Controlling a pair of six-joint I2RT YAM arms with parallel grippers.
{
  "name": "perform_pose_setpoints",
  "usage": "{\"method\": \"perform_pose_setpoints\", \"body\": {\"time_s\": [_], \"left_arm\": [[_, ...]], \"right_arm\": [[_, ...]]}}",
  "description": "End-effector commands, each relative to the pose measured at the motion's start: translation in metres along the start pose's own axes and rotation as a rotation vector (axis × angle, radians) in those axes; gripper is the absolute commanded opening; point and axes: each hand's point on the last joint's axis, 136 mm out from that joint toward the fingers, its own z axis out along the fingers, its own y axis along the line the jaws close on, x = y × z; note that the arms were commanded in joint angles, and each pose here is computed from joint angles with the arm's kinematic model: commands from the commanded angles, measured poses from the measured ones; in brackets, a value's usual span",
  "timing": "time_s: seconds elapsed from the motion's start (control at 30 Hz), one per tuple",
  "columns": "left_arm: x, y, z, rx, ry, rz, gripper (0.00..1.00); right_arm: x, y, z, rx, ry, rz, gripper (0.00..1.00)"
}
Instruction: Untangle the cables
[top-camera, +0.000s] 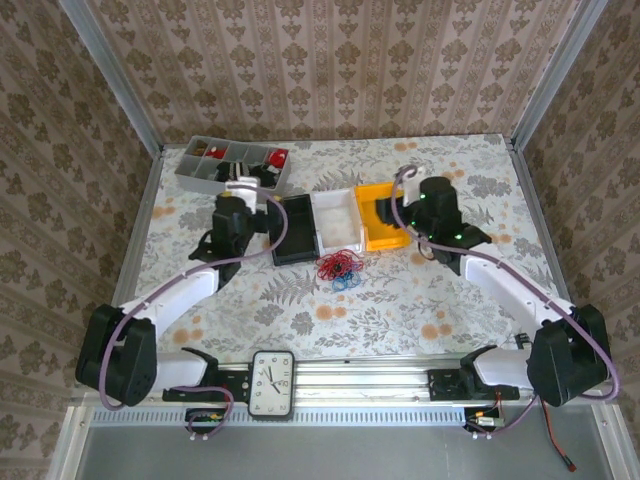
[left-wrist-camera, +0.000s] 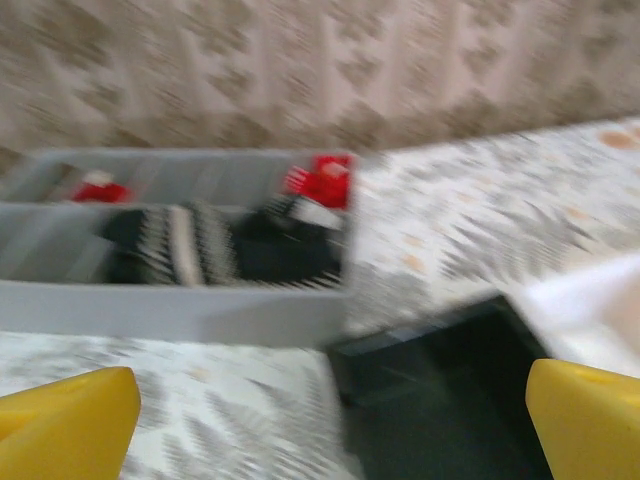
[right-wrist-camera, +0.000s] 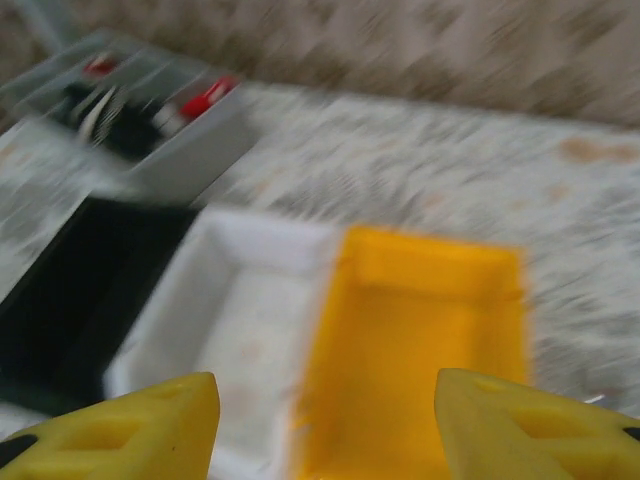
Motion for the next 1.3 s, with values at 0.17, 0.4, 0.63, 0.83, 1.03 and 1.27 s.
{"method": "perform_pose_setpoints", "body": {"time_s": [0.17, 0.4, 0.63, 0.83, 1.03, 1.27], "left_arm": [[0.092, -0.115, -0.016, 0.357, 0.345, 0.043, 1.00], [0.090, -0.096, 0.005, 0.281, 0.332, 0.003, 1.00], [0.096, -0.087, 0.020, 0.267, 0.356, -0.040, 1.00], [0.085, -0.089, 0.022, 0.273, 0.339, -0.036, 1.00], [0.070, -0.107, 0.002, 0.360, 0.328, 0.066, 0.97], [0.096, -0.150, -0.040, 0.549, 0.433, 0.247, 0.97]], "right_arm": [[0.100, 0.067, 0.021, -0.201, 0.422, 0.040, 0.55], [0.109, 0.071, 0.043, -0.201, 0.501, 0.003, 0.52], [0.121, 0.070, 0.061, -0.199, 0.569, -0.026, 0.46], [0.127, 0.070, 0.063, -0.202, 0.583, -0.014, 0.39], [0.133, 0.072, 0.060, -0.213, 0.589, 0.013, 0.14], [0.129, 0.082, 0.038, -0.271, 0.547, 0.092, 0.01]]}}
